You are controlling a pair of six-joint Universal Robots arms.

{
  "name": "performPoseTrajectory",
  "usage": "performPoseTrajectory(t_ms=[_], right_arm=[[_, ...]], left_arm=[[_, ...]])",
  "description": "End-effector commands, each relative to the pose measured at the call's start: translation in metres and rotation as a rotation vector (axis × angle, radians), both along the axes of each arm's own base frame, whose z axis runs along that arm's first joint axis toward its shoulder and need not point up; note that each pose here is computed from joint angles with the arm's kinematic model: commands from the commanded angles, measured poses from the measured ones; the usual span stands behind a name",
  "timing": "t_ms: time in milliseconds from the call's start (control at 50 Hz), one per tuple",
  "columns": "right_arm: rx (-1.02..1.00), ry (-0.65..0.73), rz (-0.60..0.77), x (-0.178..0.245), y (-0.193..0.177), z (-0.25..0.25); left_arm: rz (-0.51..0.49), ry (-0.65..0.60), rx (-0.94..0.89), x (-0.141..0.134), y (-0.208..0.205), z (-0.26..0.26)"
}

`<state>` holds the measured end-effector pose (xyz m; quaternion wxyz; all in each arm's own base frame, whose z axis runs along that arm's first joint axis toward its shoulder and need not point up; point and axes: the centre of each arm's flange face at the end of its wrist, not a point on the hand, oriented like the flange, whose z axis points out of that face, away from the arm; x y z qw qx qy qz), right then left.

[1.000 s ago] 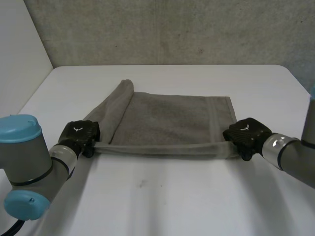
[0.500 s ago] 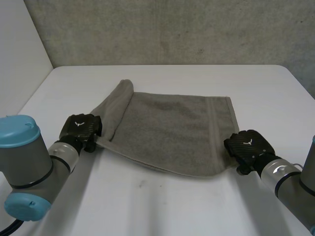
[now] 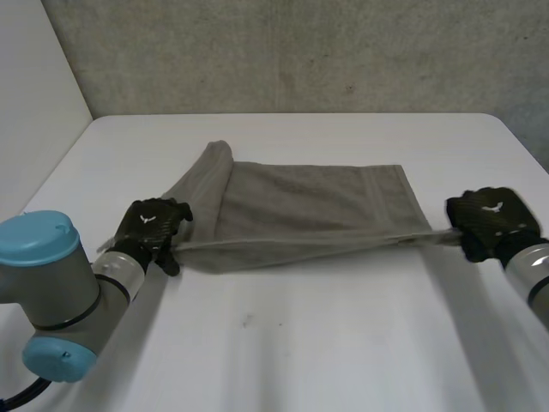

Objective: Fold the towel.

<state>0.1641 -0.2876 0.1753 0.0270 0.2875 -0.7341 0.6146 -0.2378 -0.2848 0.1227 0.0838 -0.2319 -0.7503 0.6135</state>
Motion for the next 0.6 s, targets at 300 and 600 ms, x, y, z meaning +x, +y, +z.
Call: performPoseTrajectory(t_ms=[300,600], right_arm=[[-0.008,-0.008,-0.019,-0.01,-0.009,0.003],[-0.013,-0.004,-0.027,-0.011,-0.01,0.005]], left_arm=[[-0.011,0.012,-0.037,0.0,-0.008,-0.005],[0.01,-0.178,-0.11,0.021,-0.016,0.001]])
